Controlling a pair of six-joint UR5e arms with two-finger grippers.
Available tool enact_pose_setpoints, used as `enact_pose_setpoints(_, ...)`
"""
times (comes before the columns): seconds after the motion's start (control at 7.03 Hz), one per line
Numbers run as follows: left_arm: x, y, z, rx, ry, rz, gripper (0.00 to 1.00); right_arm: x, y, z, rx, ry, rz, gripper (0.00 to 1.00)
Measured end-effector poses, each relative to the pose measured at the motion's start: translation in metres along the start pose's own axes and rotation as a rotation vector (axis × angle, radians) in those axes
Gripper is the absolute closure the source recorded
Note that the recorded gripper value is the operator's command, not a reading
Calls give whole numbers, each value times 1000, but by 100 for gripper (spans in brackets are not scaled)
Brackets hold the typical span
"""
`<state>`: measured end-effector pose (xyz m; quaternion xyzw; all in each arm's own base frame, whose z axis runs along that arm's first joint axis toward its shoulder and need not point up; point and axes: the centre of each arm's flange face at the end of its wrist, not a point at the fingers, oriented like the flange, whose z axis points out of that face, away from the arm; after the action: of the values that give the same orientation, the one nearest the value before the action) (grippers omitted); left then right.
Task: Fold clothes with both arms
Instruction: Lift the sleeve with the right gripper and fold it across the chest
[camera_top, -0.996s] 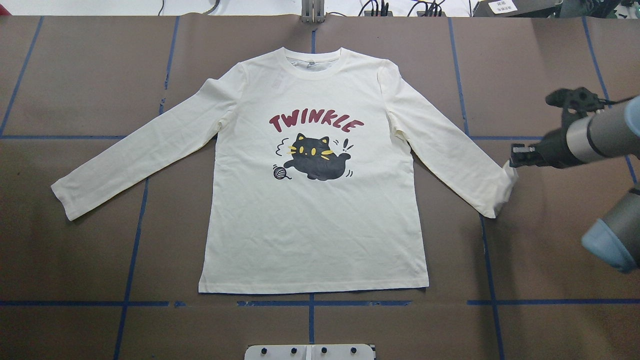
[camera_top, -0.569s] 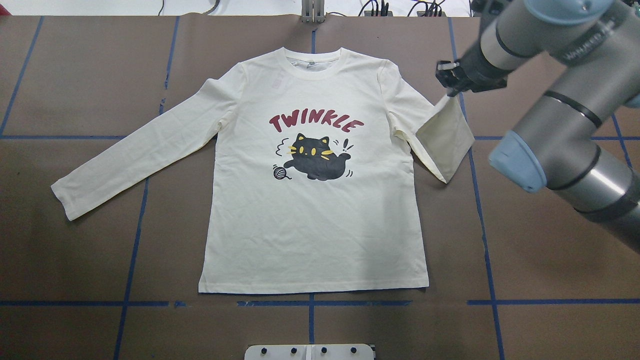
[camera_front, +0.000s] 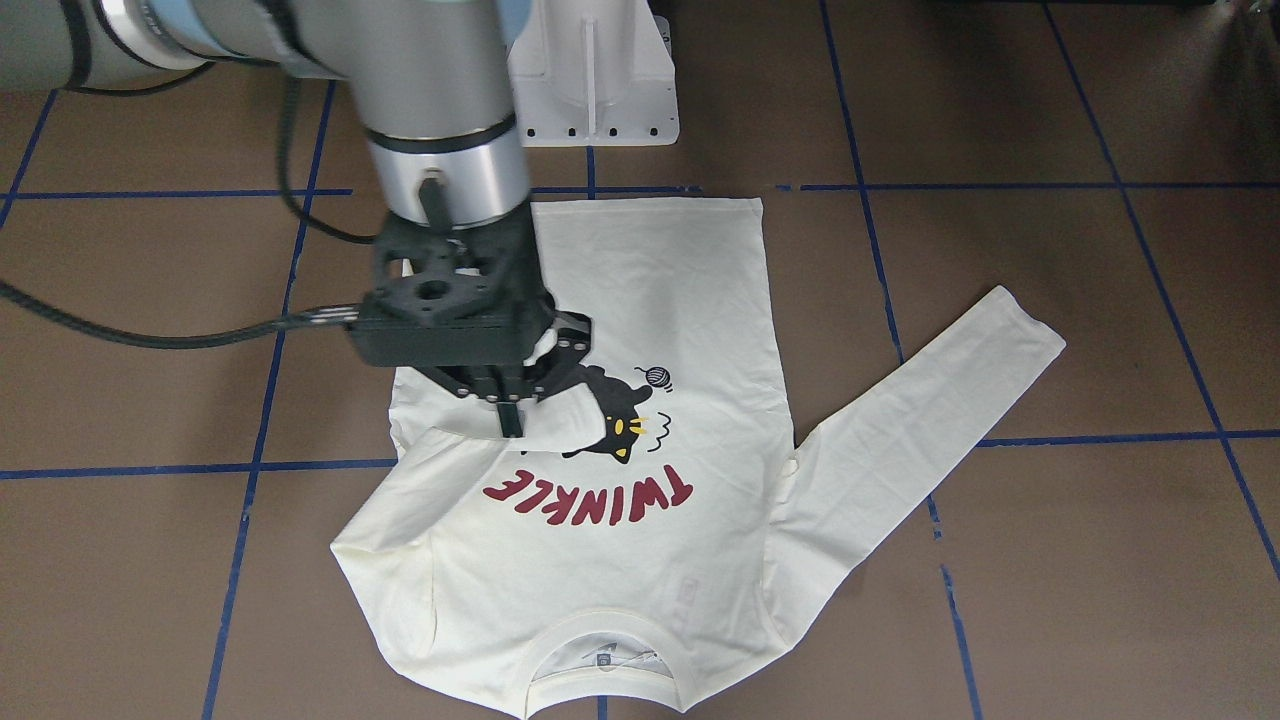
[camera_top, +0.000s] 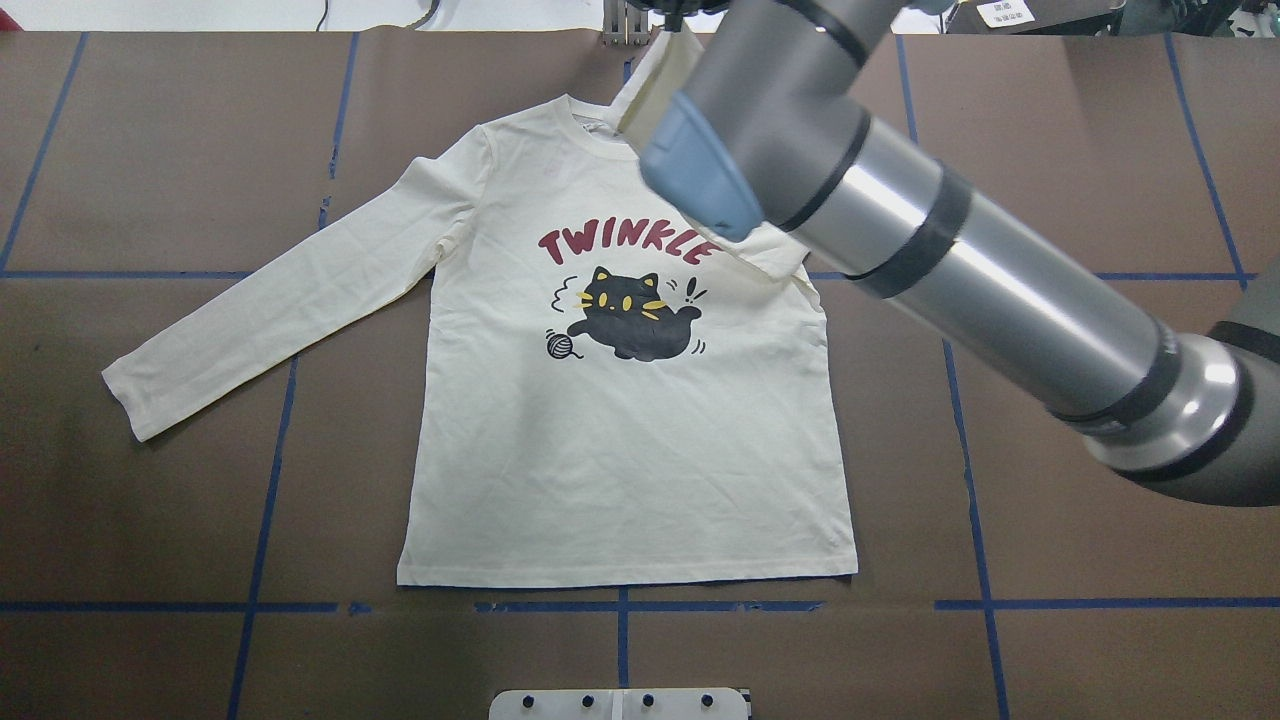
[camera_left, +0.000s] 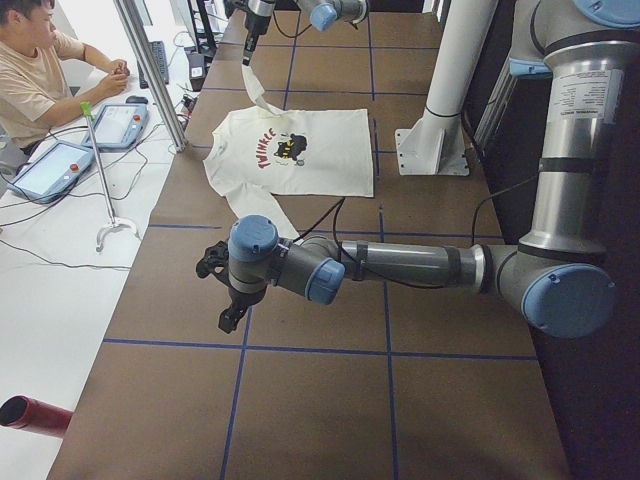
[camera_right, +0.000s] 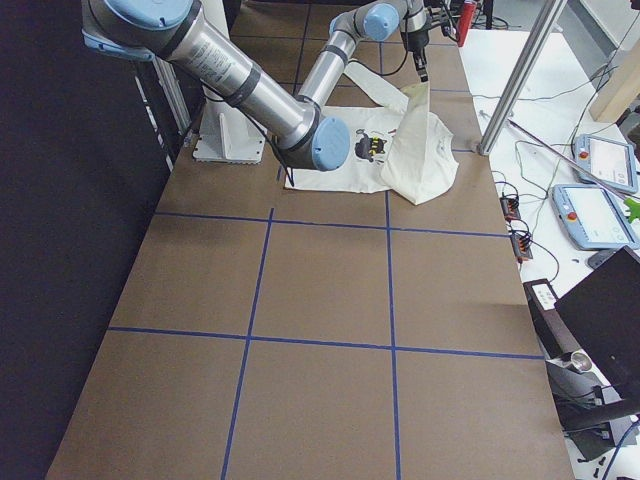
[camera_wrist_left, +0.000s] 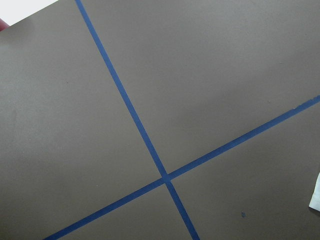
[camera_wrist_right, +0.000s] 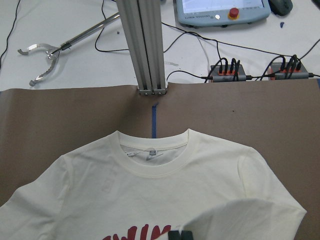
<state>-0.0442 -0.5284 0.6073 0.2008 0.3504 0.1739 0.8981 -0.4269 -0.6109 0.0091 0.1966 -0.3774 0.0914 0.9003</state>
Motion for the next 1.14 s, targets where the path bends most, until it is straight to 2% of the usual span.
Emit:
enact_pose_setpoints(0.28, -2, 3, 3, -6, 1, -6, 1, -79, 64, 84, 84, -4, -33, 100)
enact_pose_setpoints(0.43, -3, 4, 4, -8, 2, -8, 1, -106, 90, 119, 127, -13, -25, 94)
enact_pose_setpoints(0.57, -4, 5, 5, -10, 2, -10, 1, -130, 100, 132, 147, -25, 22, 54)
enact_pose_setpoints(0.71, -5, 6, 6, -13, 2, -11, 1, -153, 100, 131, 152, -31, 90, 4)
enact_pose_setpoints(0.85, -6, 7, 7, -15, 3, -13, 1, -170, 97, 126, 152, -38, 149, 1)
enact_pose_setpoints(1.14, -4, 3, 5, -8, 2, -6, 1, -180, 90, 119, 144, -49, 212, 0)
